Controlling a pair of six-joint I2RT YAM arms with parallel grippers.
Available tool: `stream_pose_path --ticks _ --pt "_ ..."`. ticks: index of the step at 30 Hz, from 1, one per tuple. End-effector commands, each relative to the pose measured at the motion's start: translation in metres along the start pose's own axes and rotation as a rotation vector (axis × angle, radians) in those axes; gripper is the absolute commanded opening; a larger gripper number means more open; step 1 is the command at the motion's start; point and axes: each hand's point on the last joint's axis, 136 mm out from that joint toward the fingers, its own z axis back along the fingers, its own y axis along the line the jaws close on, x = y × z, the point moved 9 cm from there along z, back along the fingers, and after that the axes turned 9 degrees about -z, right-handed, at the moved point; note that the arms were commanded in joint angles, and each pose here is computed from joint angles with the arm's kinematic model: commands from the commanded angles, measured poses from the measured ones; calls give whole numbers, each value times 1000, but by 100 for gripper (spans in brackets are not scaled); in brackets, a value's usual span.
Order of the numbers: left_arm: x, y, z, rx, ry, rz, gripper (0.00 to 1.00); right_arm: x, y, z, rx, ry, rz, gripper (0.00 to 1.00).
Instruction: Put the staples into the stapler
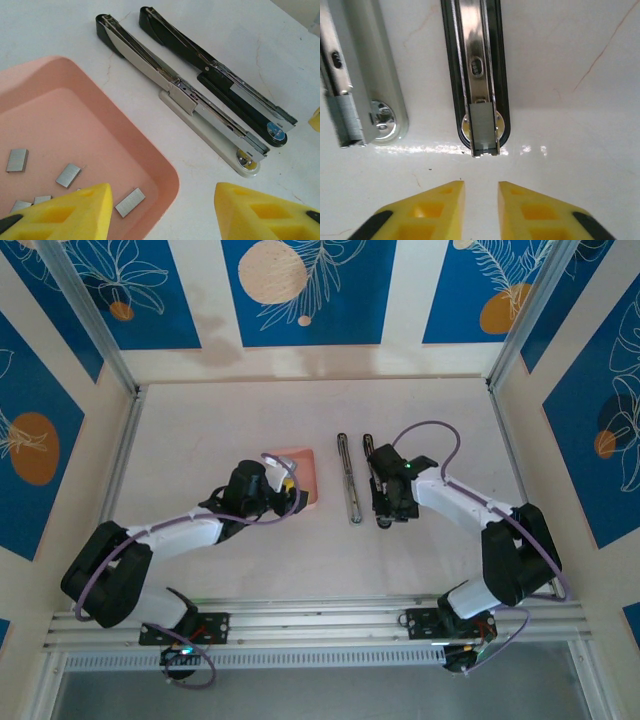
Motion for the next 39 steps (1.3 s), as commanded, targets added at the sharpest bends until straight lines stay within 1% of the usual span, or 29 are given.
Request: stream_pose_path --ticks 1,4,6,10,17,25,31,39 --pt "5 -5 4 -5 -43 -23 57 22 4 18 20 -58 17 35" --pt "8 -4 4 3 -50 -24 57 48 8 20 14 -90 39 51" --pt "11 -4 4 6 -55 -25 57 66 13 16 14 -104 57 56" --pt "16 -4 4 16 -62 -29 58 103 23 2 6 -106 93 60" --pt "18 0 6 52 -51 -45 59 150 36 -24 -1 -107 143 61" --pt "21 0 2 58 -36 -64 60 182 47 -51 37 -94 167 60" --pt "19 1 1 55 -17 -61 59 195 53 -68 50 -81 180 49" --pt "18 1 -1 58 -7 -62 59 199 53 -83 29 -65 191 35"
